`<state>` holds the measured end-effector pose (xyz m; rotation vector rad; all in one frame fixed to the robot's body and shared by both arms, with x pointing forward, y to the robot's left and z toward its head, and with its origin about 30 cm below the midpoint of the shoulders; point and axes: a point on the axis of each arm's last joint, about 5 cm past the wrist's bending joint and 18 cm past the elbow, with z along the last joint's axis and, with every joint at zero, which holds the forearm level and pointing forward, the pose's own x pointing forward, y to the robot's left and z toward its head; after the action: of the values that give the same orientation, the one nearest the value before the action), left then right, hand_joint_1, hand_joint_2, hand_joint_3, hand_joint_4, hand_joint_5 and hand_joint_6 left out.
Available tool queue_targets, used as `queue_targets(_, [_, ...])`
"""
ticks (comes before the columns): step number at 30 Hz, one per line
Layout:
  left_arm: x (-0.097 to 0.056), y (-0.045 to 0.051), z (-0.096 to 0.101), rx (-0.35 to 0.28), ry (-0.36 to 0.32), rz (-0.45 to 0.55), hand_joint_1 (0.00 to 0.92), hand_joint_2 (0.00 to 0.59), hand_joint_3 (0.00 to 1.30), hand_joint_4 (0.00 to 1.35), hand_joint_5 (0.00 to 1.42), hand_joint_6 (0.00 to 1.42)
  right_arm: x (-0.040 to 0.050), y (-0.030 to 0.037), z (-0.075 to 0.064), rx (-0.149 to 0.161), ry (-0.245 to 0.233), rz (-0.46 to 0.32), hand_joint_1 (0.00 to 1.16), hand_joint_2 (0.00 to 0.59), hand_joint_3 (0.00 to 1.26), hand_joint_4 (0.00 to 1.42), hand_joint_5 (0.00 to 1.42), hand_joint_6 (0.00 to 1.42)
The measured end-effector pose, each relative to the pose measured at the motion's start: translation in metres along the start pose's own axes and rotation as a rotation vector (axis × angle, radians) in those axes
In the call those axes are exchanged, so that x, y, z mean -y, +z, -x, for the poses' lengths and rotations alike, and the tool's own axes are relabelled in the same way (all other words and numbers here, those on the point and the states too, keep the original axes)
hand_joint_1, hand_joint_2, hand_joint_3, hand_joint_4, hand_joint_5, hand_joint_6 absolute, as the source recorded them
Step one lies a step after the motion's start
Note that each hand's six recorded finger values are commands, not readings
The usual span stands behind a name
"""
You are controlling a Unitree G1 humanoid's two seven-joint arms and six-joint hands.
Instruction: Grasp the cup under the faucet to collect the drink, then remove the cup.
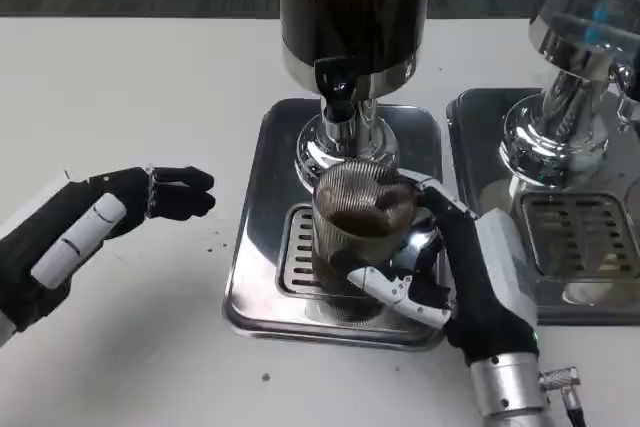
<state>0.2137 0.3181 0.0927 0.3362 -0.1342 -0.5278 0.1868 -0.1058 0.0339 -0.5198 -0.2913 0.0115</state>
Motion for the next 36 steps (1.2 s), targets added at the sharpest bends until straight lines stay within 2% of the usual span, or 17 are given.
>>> queue_targets(8, [0.002,-0.0014,-0.001,-0.006,-0.004,0.007,0.000,0.217,0.40,0.39,0.35,0.31,0.0032,0.0047,-0.001,0.028,-0.024,-0.009,0.60,0.236,0.54,0.64,0.75,1.02])
queue_targets(17, [0.002,-0.0014,-0.002,-0.008,-0.011,0.004,0.000,0.208,0.39,0.38,0.34,0.31,0.0113,0.0047,0.003,0.036,-0.009,0.012,0.60,0.244,0.55,0.65,0.75,1.02])
queue_targets(25, [0.003,0.0006,-0.003,0.010,-0.013,-0.030,0.000,0.206,0.36,0.31,0.30,0.30,0.0173,0.0005,0.018,-0.001,0.011,0.033,0.60,0.250,0.55,0.65,0.75,1.04])
queue_targets(36, [0.005,0.0120,-0.010,0.093,-0.074,-0.170,0.000,0.205,0.31,0.23,0.20,0.25,0.0274,0.0023,0.032,-0.004,0.001,0.047,0.59,0.255,0.57,0.67,0.76,1.04])
